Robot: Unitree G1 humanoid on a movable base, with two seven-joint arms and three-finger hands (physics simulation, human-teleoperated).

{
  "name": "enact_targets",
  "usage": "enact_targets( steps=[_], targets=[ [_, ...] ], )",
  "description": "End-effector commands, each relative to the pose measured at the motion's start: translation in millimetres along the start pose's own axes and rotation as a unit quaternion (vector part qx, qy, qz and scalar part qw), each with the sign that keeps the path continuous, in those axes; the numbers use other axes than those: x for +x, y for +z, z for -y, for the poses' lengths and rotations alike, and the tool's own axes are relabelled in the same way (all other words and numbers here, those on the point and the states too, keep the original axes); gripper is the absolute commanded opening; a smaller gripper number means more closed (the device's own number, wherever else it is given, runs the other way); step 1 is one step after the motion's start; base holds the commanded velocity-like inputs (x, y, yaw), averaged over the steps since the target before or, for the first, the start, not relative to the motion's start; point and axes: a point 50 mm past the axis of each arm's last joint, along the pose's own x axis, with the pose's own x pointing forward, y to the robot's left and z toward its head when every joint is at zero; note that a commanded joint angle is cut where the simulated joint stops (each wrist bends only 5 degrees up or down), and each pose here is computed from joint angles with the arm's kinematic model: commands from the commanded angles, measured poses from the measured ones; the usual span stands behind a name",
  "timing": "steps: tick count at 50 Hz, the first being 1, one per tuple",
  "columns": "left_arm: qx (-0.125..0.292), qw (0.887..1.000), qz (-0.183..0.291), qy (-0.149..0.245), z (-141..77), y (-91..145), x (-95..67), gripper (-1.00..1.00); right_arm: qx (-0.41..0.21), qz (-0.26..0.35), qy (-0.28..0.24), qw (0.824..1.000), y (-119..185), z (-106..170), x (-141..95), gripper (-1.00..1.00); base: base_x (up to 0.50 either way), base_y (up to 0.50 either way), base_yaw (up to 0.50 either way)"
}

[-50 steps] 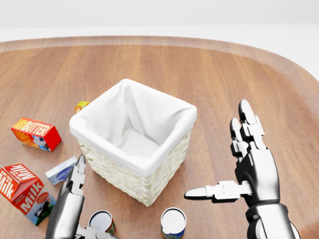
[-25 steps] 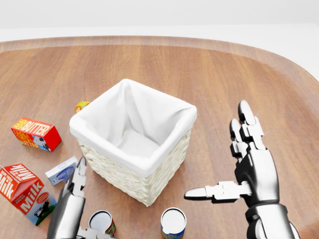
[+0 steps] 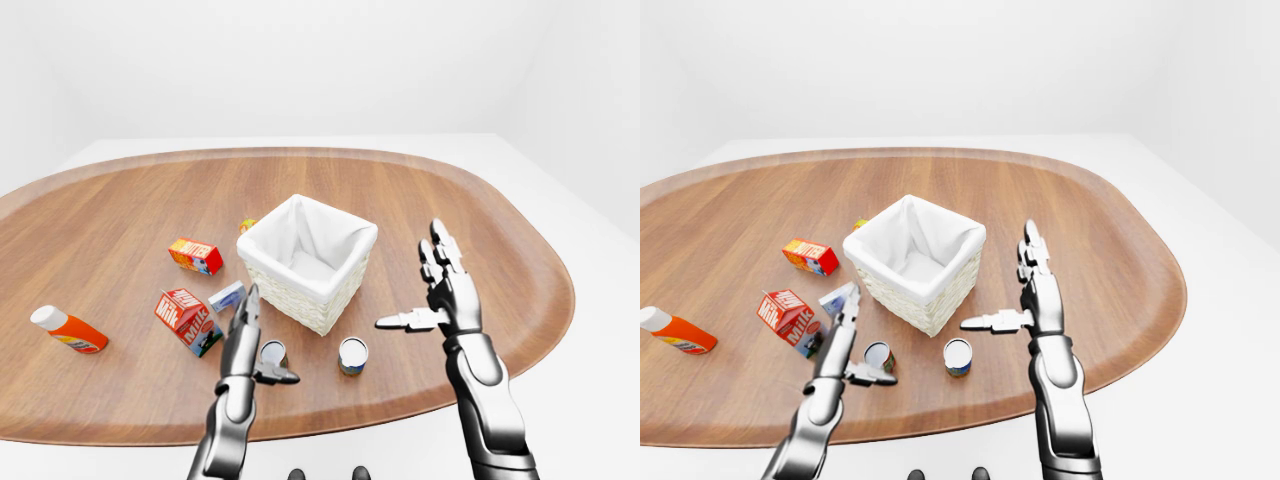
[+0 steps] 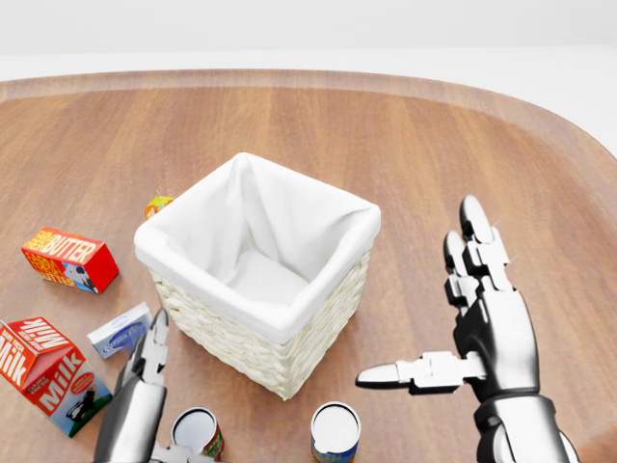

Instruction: Pick up the tomato sauce, and put it in the basket.

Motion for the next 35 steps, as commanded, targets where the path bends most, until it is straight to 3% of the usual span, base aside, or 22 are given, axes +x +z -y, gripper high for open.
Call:
enact_targets(
  steps=[1,35],
  targets=[
    [0.000,1.000,-0.003,-0.001,-0.5,-0.4,0.6,1.00,0.000,-0.001,0.000,1.000,-0.4,0.1,0.1,1.00,0.00,0.00,0.00],
    [0.007,0.999,-0.036,-0.002,8.5,-23.0,8.2,1.00,-0.001,-0.003,-0.001,1.000,-1.4,0.6,0.5,1.00,0.00,0.00,0.00]
  ],
)
